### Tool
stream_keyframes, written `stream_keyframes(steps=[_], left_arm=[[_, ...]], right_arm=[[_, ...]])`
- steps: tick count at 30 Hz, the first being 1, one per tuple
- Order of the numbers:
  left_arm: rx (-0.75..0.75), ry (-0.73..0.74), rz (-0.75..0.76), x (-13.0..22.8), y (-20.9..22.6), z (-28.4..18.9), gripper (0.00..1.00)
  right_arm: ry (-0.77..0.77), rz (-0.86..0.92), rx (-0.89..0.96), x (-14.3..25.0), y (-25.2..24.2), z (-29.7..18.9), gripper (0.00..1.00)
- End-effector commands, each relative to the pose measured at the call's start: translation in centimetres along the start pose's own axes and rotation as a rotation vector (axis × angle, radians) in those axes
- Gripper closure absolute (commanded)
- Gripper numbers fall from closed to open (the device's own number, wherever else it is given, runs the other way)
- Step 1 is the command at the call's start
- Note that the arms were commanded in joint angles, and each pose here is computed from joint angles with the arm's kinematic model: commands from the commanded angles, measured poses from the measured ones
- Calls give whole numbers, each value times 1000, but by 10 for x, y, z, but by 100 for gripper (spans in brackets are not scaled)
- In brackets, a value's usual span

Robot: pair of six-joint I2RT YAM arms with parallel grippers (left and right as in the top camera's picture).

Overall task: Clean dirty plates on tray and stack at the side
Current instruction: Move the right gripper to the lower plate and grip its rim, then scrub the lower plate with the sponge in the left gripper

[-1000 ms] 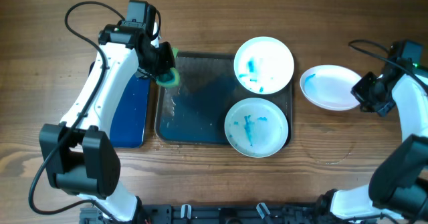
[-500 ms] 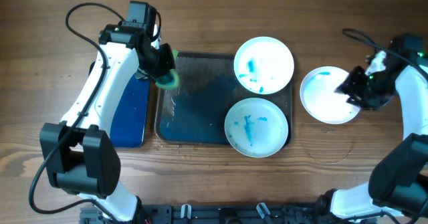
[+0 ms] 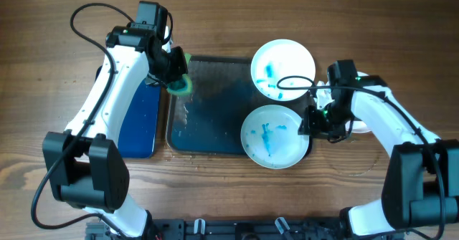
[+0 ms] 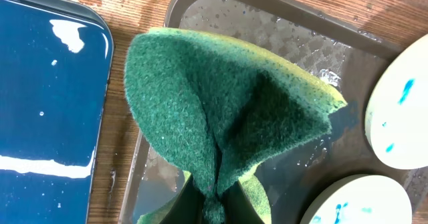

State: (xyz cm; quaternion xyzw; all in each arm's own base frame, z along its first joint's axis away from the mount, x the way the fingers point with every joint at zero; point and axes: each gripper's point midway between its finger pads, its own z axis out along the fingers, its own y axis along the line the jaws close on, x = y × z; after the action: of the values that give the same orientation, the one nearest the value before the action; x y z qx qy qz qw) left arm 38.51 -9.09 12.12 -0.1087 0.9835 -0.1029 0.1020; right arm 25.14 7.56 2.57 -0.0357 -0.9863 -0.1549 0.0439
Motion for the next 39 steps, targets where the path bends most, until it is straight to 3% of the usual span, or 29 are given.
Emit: stream_keyframes(steps=[1, 3, 7, 11, 15, 18, 22, 26, 32, 39], left_arm=[[6, -1, 22, -2, -2, 1, 96], [6, -1, 22, -2, -2, 1, 96], [6, 0, 22, -2, -2, 1, 96], [6, -1, 22, -2, -2, 1, 96], [6, -1, 22, -2, -2, 1, 96], [6, -1, 21, -2, -2, 1, 96], [6, 0, 22, -2, -2, 1, 96], [6, 0, 22, -2, -2, 1, 96], [12, 5, -6, 0, -4, 1, 96], [-5, 124, 194, 41, -24, 59, 96]], right_arm=[[-39, -20, 7, -2, -1, 9, 57], [-56, -33, 4, -4, -1, 15, 60], [-59, -62, -5, -4, 8, 18, 86], [-35, -162, 1, 5, 33, 24, 96], [-93, -172, -27, -6, 87, 16, 96], [-235, -89, -61, -33, 128, 3, 96], [-408, 37, -6, -66, 133, 6, 96], [-352, 93, -20, -69, 134, 39, 96], [-247, 41, -118, -68, 150, 81, 96], [-239, 28, -130, -68, 151, 81, 96]])
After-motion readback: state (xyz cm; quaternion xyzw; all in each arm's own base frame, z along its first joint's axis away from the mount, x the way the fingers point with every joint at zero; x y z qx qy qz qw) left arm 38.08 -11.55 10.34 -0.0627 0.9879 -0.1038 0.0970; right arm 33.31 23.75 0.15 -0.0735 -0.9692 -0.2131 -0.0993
